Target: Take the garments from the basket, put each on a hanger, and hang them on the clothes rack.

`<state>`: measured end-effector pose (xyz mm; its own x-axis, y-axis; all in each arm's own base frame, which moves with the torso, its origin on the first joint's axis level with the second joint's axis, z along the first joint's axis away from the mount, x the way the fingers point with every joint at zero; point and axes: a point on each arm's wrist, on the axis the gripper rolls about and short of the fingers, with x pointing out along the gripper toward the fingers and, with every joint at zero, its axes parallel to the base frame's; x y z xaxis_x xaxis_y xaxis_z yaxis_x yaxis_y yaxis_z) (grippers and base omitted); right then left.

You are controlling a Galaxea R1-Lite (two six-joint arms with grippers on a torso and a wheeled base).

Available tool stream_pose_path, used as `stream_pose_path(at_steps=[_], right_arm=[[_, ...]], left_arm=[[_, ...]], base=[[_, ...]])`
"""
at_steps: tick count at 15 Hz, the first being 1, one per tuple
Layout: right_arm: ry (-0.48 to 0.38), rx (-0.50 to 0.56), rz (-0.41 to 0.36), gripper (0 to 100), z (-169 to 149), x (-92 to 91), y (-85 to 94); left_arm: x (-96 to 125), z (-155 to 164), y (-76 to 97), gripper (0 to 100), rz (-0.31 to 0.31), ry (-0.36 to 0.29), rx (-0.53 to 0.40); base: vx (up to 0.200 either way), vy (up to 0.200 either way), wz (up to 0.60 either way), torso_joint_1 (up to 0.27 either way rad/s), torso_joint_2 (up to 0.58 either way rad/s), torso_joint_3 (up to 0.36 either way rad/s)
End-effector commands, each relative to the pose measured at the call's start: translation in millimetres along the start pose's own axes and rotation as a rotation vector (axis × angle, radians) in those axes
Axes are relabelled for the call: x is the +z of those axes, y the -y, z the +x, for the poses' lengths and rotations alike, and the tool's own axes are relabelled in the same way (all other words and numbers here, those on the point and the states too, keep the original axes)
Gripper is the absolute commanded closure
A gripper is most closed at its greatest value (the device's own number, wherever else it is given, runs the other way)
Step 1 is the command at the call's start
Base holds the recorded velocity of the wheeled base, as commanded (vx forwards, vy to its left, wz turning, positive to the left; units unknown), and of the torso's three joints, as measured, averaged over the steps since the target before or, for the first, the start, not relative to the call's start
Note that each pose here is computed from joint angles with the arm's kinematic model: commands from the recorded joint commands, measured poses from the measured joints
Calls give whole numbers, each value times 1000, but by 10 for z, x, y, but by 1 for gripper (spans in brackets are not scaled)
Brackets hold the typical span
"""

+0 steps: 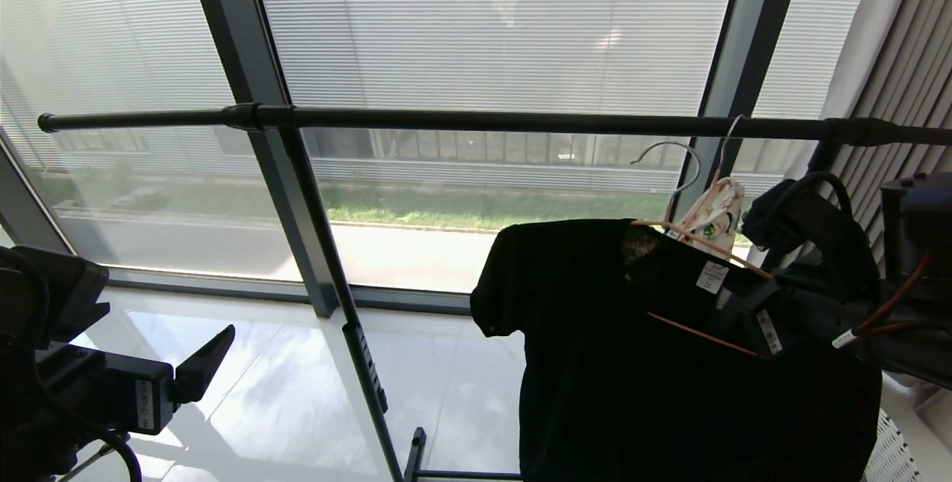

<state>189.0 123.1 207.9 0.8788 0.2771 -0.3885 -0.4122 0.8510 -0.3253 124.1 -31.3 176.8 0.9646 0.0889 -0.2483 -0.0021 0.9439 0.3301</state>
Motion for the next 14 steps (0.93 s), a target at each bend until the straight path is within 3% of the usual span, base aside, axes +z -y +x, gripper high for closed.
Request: stream_pose_path(at_steps=[1, 4, 7, 9, 11, 14], right_arm=[[9, 2, -1, 100, -116, -56, 6], [-62, 21, -27, 100, -343, -300, 11], [-139, 36, -48, 100, -623, -351, 85], [-172, 61, -59, 100, -748, -210, 127], [-171, 109, -33, 100, -702, 19, 56], [-165, 153, 145, 100, -367, 508, -149]], left_arm=[[-13, -10, -4, 0, -1, 0, 3], [-31, -10, -1, 0, 1, -6, 1], [-28, -13, -3, 0, -11, -3, 2], [-17, -36, -15, 0, -15, 9, 5], [-25, -41, -18, 0, -15, 9, 6], [-13, -38, -19, 0, -16, 12, 7]], base=[[0, 0, 0, 0, 0, 0], [0, 0, 0, 0, 0, 0], [0, 0, 0, 0, 0, 0], [0, 0, 0, 0, 0, 0], [0, 0, 0, 0, 0, 0], [0, 0, 0, 0, 0, 0]])
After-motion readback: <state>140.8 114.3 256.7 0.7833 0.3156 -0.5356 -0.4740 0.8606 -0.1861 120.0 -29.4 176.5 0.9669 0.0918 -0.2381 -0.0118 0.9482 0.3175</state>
